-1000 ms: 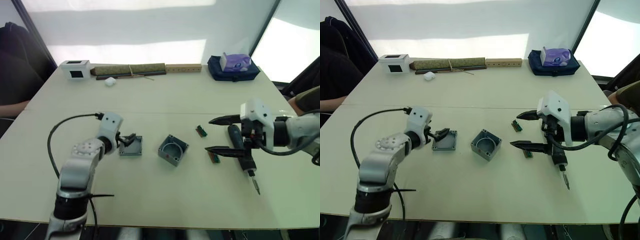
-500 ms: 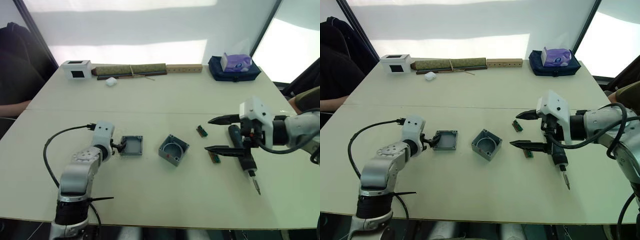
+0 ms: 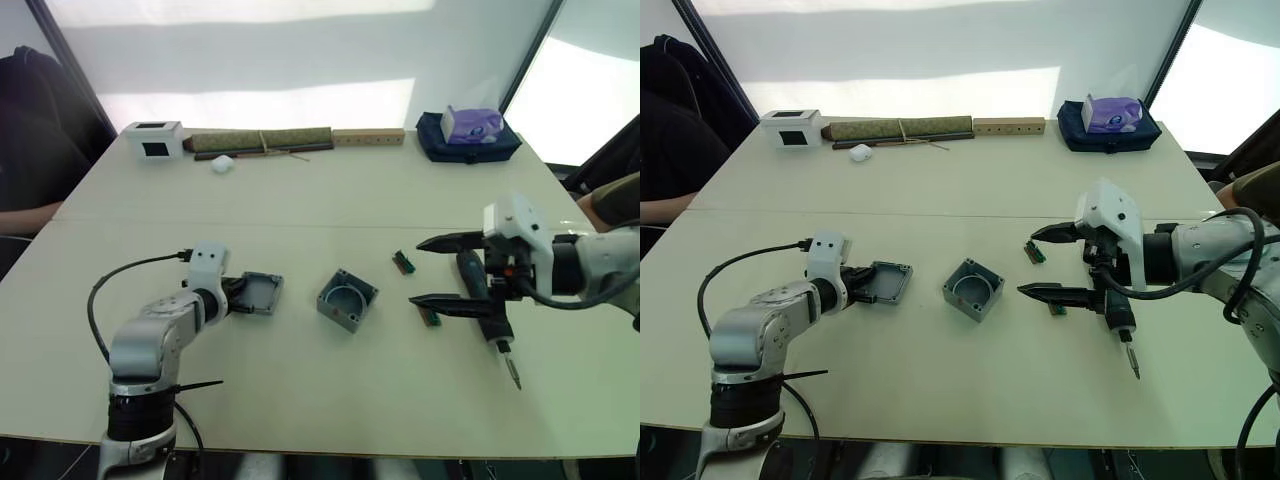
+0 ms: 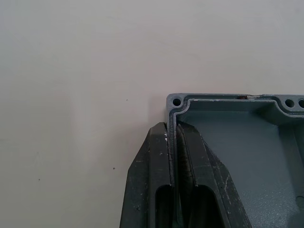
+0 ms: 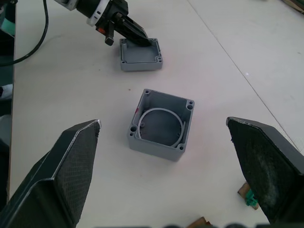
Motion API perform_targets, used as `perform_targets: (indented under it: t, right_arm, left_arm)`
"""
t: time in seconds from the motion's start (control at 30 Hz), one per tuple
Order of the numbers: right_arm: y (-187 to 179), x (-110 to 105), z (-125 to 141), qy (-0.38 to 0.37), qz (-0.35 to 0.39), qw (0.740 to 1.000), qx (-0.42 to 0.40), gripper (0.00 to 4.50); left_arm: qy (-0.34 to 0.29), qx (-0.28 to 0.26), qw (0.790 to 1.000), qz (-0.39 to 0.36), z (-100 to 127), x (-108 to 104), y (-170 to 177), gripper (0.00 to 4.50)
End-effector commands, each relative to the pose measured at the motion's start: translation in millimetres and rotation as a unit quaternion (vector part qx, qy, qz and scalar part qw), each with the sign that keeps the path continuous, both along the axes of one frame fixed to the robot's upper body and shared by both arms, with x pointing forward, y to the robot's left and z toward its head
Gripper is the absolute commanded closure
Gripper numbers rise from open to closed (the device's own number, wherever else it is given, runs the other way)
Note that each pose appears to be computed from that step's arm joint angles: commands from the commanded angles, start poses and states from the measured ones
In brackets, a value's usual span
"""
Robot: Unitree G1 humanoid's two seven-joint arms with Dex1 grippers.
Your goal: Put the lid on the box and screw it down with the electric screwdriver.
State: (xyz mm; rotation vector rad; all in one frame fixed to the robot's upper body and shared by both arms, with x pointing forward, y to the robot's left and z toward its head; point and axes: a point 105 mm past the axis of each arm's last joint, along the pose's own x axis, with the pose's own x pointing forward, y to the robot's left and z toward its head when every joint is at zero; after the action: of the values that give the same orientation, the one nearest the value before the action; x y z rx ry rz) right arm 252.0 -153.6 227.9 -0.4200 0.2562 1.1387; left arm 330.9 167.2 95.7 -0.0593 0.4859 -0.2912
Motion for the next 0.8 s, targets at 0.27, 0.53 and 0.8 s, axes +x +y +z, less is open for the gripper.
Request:
perform_targets:
  t: [0.27,0.53,0.8]
  right_arm:
    - [29.0,18.6,-1.3,0.108,-0.103,0.967,0.206,0.0]
    - [47.5,30.9,-3.5,0.207,-0.174,0.902,0.337,0.0]
    - [60.9,29.1,-2.9,0.23,-0.188,0.888,0.352,0.0]
  left_arm:
    - [-0.293,-0.107,0.93,-0.194,131.2,28.2,-81.4,4.44]
    - [-0.317,-0.105,0.904,-0.267,132.8,25.3,-113.4,4.44]
    - [-0.316,-0.109,0.899,-0.283,129.6,21.8,-124.5,4.44]
